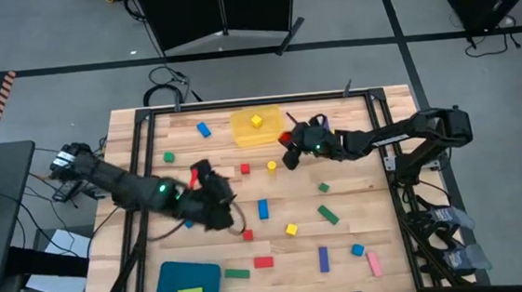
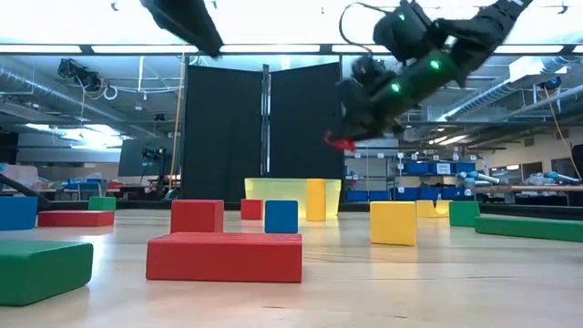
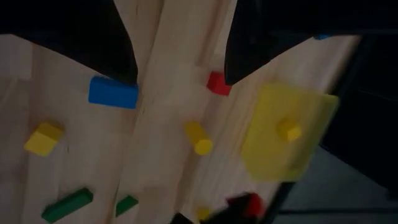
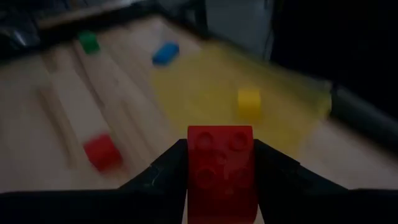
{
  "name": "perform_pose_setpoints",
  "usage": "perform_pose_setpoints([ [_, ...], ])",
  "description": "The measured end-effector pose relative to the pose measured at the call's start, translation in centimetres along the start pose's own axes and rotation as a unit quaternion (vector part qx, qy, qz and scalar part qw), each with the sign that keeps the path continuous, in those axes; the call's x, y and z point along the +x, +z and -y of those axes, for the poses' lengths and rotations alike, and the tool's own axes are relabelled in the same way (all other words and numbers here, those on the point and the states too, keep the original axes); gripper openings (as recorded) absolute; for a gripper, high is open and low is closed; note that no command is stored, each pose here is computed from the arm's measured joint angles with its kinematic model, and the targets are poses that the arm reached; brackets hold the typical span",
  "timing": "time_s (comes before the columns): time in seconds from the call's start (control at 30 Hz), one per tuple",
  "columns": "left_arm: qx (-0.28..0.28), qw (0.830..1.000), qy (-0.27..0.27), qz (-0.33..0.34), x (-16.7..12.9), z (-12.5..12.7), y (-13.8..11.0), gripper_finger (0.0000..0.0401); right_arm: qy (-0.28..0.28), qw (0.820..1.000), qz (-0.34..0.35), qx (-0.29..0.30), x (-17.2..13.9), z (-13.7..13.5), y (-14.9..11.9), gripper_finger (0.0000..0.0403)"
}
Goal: Sort blocks by size
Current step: Put the red game piece into the yellow bin, then put the red rectangular block into the blue bin
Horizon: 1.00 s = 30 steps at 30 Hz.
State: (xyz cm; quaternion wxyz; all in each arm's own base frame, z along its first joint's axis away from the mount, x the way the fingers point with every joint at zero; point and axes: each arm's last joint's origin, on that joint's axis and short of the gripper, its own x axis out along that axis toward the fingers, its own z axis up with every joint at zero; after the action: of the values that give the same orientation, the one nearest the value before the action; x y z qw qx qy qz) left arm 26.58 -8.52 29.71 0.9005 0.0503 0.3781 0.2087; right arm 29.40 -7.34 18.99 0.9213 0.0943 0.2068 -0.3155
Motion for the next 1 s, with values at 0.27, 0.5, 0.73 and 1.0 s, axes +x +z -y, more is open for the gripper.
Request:
perform_pose_setpoints([
  [0.27,-0.036,0.999,-0.033,0.008,4.7,-2.6,0.2,0.0247,-0.006,0.999,0.032,-0.022,5.1,1.1,4.7,0.0153],
  [0.5,-0.026,0.998,-0.020,-0.059,5.1,-3.2,-1.4,0.0247,0.012,0.999,0.029,0.004,8.0,4.6,4.9,0.0284],
  [0.73,-0.002,0.982,-0.018,-0.189,4.5,-3.9,-3.9,0.0261,0.060,0.997,0.044,-0.010,6.1,4.4,5.5,0.0385],
  [1.0,0.010,0.957,-0.089,-0.278,6.1,-2.9,-8.7,0.0290,0.123,0.982,0.126,-0.067,-0.5,0.2,6.8,0.0370],
])
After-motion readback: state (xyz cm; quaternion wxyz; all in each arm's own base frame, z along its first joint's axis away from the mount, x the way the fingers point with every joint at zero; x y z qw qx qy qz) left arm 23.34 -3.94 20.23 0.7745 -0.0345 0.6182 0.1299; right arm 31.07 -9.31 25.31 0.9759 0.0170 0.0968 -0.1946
